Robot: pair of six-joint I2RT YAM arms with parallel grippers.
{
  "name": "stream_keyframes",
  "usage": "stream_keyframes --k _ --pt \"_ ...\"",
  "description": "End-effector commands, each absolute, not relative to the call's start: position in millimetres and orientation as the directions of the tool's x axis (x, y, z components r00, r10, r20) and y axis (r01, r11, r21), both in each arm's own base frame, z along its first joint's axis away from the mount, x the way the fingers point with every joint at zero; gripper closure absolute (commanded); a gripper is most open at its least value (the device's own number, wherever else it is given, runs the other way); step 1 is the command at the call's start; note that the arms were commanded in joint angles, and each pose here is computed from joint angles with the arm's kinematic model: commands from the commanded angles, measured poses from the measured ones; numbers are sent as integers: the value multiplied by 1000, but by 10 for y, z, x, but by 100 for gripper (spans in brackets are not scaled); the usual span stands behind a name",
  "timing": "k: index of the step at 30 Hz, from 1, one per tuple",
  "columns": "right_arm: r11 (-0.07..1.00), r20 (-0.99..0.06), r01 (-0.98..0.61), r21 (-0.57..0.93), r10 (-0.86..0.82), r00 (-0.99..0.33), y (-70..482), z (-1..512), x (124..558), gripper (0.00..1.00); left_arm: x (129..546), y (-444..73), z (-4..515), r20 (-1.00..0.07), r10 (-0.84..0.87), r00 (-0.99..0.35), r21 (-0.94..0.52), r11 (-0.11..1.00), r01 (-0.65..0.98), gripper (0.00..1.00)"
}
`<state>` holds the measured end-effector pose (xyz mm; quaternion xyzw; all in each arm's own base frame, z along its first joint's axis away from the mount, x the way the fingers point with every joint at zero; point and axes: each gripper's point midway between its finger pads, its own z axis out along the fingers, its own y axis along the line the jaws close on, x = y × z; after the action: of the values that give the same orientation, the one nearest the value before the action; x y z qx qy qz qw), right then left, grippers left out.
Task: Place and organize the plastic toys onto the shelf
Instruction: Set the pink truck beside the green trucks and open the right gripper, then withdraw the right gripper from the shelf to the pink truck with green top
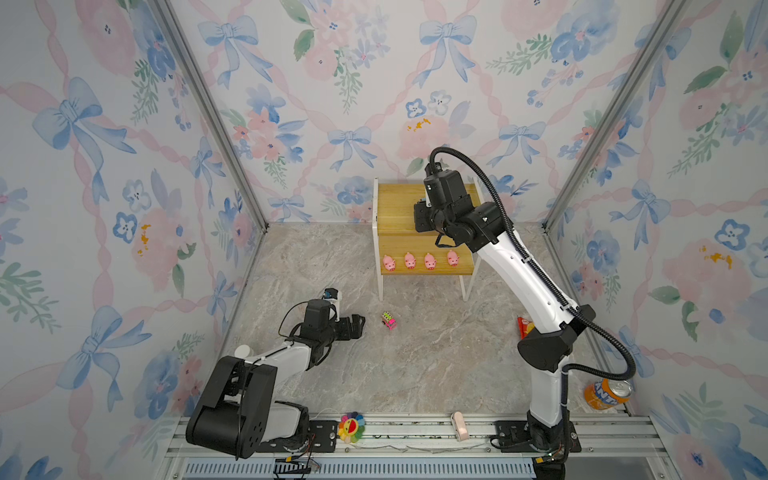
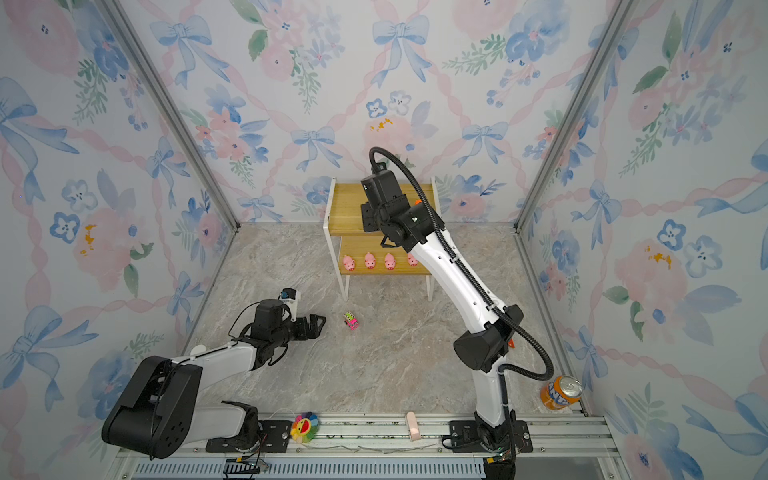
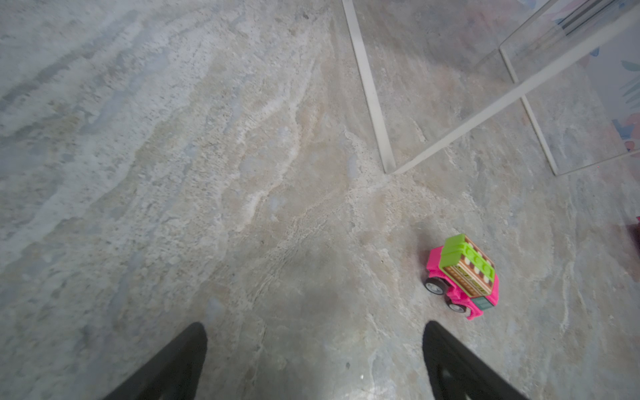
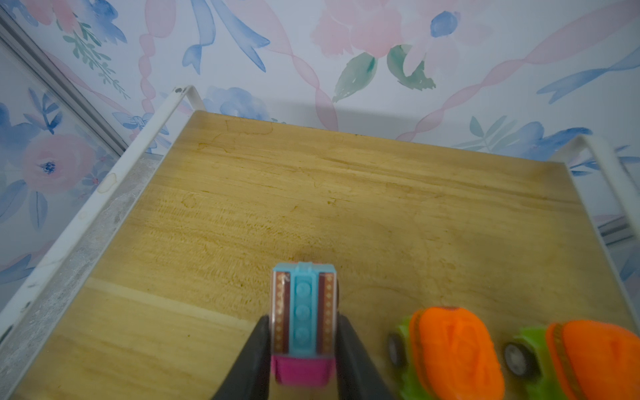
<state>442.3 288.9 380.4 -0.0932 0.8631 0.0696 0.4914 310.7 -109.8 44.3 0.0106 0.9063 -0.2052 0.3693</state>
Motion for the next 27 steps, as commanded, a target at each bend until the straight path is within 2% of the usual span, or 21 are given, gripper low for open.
stream_keyframes --k 1,12,15,18,21,24,27 --pt "970 -865 -241 37 -90 -494 2926 3825 4445 62 3094 -1132 422 -676 -112 -728 -357 914 191 2" --pt "962 -885 -273 10 -119 -451 2897 4044 4308 53 3098 -1133 417 -674 -111 -730 -358 914 191 2" --pt "939 -898 -342 -43 -187 -398 2959 4246 4073 45 3096 -1131 412 -674 -111 -731 -358 914 190 2" --pt "870 -888 -461 -174 -341 -308 3119 4330 3676 36 3096 -1127 421 -676 -113 -728 -356 915 189 2" --pt "779 -849 -573 -253 -463 -254 3205 4164 3275 32 3098 -1124 426 -677 -114 -727 -356 915 188 2" --pt "662 -806 -699 -270 -553 -213 3232 3788 2888 31 3094 -1133 415 -674 -112 -730 -359 914 190 2" --pt "538 -764 -813 -222 -614 -198 3261 3281 2505 30 3101 -1142 419 -673 -111 -731 -361 912 194 2"
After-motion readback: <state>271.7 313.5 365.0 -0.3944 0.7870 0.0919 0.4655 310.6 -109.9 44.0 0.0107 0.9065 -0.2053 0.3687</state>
